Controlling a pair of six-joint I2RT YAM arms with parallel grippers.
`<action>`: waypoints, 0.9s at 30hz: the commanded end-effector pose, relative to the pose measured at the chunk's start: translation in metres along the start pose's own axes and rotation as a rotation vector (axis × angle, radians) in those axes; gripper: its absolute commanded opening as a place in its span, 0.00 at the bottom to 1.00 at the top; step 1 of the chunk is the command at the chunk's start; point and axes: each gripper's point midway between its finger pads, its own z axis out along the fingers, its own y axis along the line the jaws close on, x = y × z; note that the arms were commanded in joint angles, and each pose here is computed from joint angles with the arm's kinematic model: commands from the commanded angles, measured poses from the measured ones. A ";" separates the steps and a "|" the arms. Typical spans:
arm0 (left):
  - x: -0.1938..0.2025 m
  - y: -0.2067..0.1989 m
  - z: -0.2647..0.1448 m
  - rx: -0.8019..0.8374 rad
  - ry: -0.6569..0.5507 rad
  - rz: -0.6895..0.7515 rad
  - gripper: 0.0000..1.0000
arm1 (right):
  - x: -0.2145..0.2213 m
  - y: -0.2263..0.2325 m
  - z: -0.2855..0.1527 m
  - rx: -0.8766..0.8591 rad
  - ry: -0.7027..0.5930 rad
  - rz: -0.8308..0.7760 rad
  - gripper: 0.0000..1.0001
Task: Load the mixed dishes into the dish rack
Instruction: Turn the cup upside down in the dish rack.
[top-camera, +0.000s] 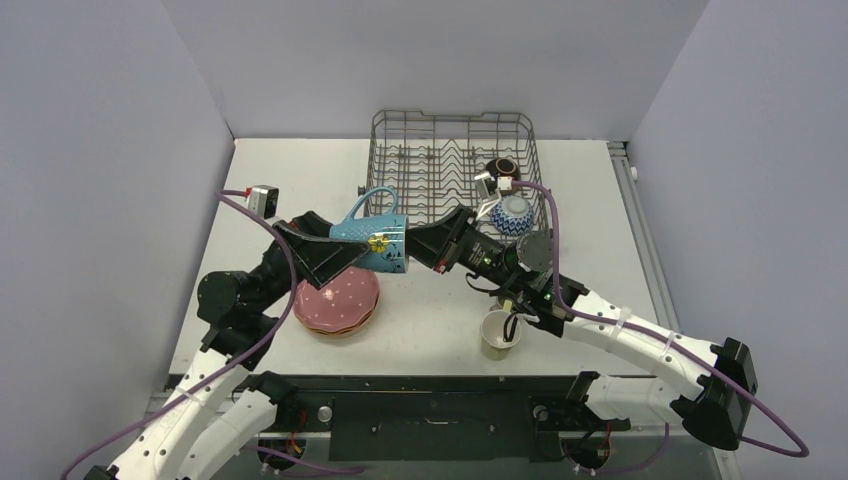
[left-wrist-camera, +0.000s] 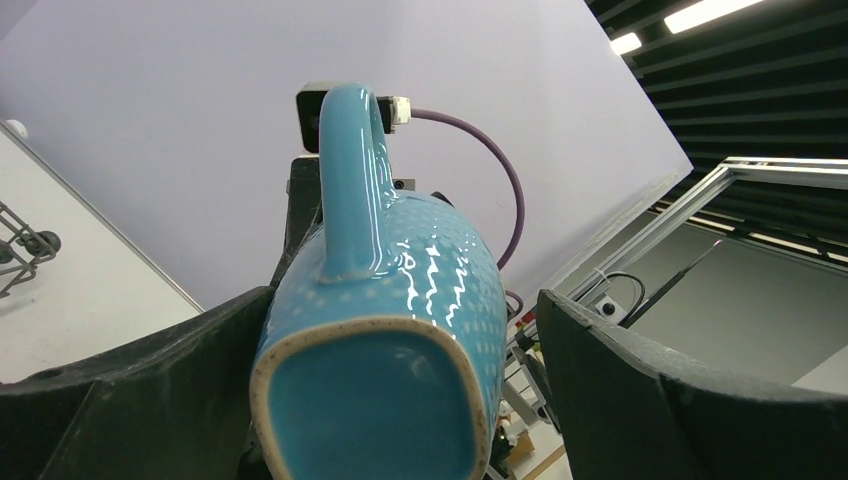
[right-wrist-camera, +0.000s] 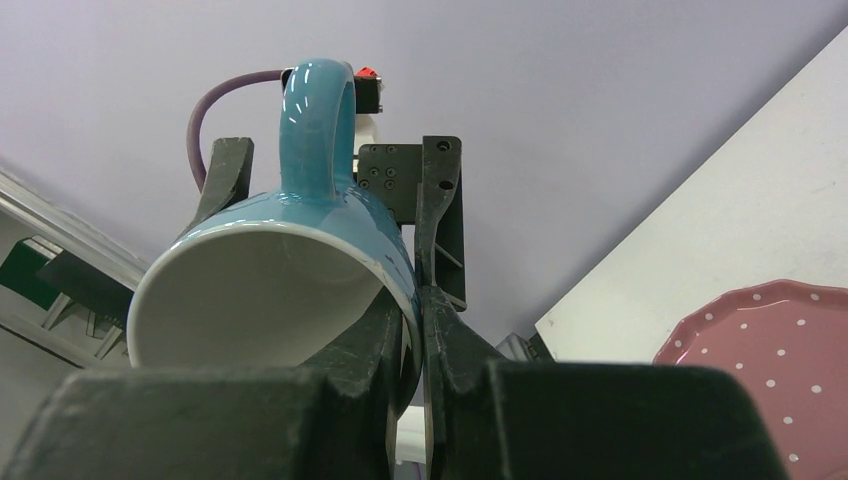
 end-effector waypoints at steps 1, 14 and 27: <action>-0.005 -0.037 0.000 0.107 0.004 0.074 0.95 | -0.031 0.039 0.002 -0.095 -0.097 -0.026 0.00; -0.003 -0.036 -0.001 0.118 0.010 0.075 0.47 | -0.030 0.036 0.003 -0.087 -0.098 -0.017 0.00; -0.005 -0.033 0.002 0.108 0.007 0.078 0.00 | -0.033 0.022 -0.004 -0.035 -0.099 -0.017 0.21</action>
